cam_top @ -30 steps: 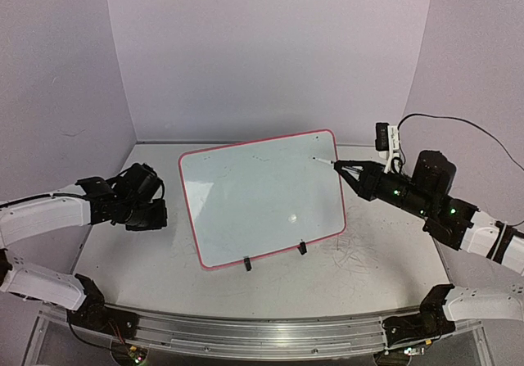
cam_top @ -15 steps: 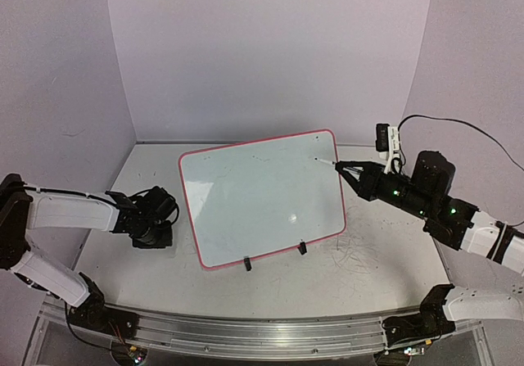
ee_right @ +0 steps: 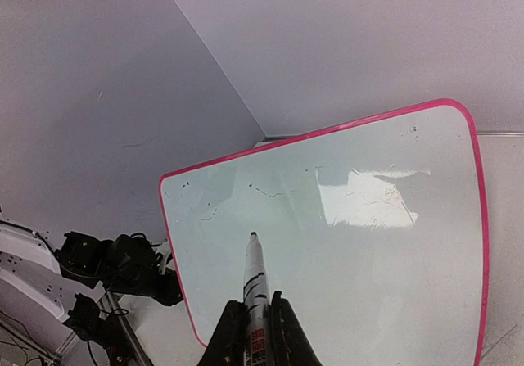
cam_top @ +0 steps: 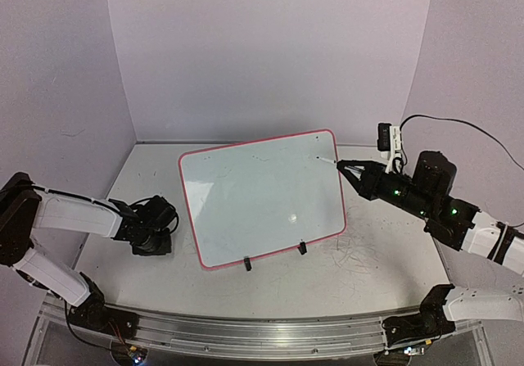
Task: Write a sentence on the whiteboard
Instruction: Put down the pen cap at the corner of the board, then hold the whiteboard at the center of the board.
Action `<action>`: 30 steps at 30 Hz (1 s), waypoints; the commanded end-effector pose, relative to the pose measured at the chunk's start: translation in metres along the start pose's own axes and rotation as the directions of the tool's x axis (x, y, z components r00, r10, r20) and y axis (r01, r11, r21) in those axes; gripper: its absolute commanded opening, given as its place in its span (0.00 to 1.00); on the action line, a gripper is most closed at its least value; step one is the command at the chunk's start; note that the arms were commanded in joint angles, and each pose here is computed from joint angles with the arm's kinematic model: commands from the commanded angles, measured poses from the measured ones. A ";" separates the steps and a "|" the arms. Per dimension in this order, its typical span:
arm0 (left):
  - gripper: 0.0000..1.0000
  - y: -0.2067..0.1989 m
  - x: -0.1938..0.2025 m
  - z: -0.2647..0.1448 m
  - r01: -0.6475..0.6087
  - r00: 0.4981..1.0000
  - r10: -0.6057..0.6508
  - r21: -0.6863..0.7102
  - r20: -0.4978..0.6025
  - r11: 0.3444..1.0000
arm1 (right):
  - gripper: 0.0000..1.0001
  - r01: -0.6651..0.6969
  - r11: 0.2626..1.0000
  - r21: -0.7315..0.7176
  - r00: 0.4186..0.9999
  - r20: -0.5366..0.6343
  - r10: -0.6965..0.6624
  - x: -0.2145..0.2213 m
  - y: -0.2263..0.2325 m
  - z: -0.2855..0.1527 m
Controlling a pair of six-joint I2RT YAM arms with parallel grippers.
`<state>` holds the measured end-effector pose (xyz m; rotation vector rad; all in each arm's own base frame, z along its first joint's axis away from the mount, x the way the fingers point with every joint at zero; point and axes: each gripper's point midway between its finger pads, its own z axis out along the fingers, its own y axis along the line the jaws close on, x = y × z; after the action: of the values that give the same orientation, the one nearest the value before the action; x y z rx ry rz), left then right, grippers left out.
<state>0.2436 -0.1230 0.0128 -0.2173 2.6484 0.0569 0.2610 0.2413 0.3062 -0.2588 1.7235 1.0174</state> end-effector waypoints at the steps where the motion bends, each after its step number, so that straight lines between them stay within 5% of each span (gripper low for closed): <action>1: 0.21 -0.003 -0.005 -0.002 0.027 0.999 -0.028 0.020 0.021 0.999 | 0.00 0.013 1.000 0.025 1.000 0.026 -0.013 -0.008 -0.001 -0.001; 9: 0.38 -0.005 -0.027 -0.031 0.048 0.996 -0.052 0.055 0.075 0.997 | 0.00 0.116 0.985 0.129 0.993 0.003 -0.117 -0.012 -0.016 -0.003; 15: 0.69 -0.004 -0.059 -0.090 0.068 0.984 -0.089 0.137 0.156 0.988 | 0.00 0.147 0.948 0.282 0.987 0.023 -0.160 -0.018 -0.043 -0.009; 19: 0.80 -0.013 -0.081 -0.135 0.009 0.975 -0.067 0.266 0.211 0.964 | 0.00 0.164 0.975 0.149 0.977 0.112 -0.182 -0.034 -0.014 -0.014; 24: 0.86 -0.019 -0.130 -0.195 -0.103 0.930 -0.075 0.452 0.359 0.886 | 0.00 0.238 0.949 0.208 0.966 0.050 -0.253 -0.040 -0.019 -0.005; 30: 0.87 -0.052 -0.156 -0.218 -0.246 0.914 -0.076 0.693 0.398 0.678 | 0.00 0.316 0.947 0.062 0.949 -0.027 -0.315 -0.027 0.002 0.014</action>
<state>0.2789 -0.1331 0.2478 -0.0721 2.1678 -0.5805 0.2854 0.2244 0.3133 -0.3440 1.7118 0.6831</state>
